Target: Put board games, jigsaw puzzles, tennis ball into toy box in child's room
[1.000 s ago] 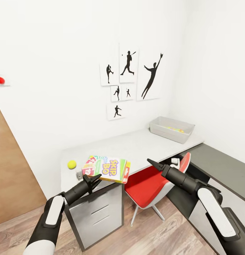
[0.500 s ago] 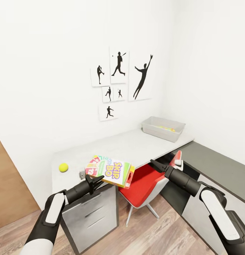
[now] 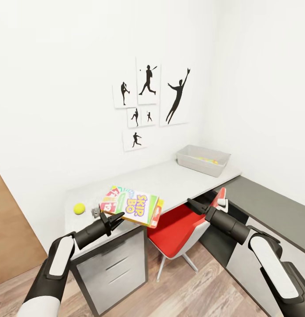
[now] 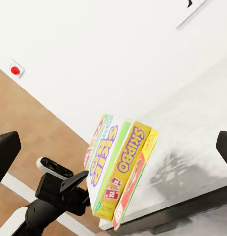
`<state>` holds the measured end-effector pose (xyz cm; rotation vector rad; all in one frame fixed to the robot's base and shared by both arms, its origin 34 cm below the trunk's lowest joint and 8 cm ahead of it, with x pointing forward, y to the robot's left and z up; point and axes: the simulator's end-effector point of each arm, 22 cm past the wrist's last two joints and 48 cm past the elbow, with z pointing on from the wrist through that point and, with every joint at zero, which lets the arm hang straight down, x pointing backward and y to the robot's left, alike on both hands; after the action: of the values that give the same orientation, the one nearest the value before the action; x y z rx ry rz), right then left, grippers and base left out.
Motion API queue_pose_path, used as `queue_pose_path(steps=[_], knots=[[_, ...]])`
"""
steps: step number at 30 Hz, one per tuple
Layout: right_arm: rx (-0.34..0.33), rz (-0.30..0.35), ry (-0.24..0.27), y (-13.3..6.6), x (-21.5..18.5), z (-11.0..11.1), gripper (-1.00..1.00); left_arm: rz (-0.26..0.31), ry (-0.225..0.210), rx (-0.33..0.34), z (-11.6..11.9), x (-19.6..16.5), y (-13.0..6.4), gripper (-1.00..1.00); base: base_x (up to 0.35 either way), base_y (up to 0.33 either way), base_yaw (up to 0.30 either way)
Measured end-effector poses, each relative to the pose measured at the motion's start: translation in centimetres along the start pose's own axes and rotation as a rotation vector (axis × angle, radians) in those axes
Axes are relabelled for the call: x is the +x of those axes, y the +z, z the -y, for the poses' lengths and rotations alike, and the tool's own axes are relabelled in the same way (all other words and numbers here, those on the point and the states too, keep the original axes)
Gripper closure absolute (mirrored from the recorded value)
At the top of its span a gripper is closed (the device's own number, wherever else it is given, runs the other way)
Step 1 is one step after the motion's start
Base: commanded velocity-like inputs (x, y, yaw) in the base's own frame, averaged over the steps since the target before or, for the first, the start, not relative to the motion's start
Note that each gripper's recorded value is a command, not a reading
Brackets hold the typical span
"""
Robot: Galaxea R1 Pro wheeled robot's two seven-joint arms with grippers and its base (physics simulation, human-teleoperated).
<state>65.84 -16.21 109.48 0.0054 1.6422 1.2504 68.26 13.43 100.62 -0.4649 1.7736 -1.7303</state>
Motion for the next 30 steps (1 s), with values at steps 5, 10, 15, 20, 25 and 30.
queue_pose_path(steps=[5,10,15,20,25,30], knots=[[0.002,0.004,0.0,-0.1,-0.6,-0.4,-1.0,0.002,0.011,-0.007,0.6,-0.5,-0.5,1.0,0.0,0.0,0.0],[0.016,0.033,-0.002,-0.7,-2.2,-0.4,-1.0,0.003,0.033,-0.001,2.3,-2.2,0.2,1.0,0.0,0.0,0.0],[0.075,0.072,0.032,-3.6,-4.0,1.3,-1.0,-0.039,0.033,0.047,7.5,-6.8,5.6,1.0,0.0,0.0,0.0],[0.054,0.04,0.084,-4.9,-4.1,0.7,-1.0,-0.061,0.036,0.057,11.6,-10.2,8.2,1.0,0.0,0.0,0.0],[-0.065,0.042,0.088,-5.2,-4.7,-2.3,-1.0,-0.104,0.048,0.009,14.9,-11.5,11.2,1.0,0.0,0.0,0.0],[-0.1,0.045,0.086,-5.4,-5.2,-3.5,-1.0,-0.129,0.065,-0.078,17.0,-12.0,13.8,1.0,0.0,0.0,0.0]])
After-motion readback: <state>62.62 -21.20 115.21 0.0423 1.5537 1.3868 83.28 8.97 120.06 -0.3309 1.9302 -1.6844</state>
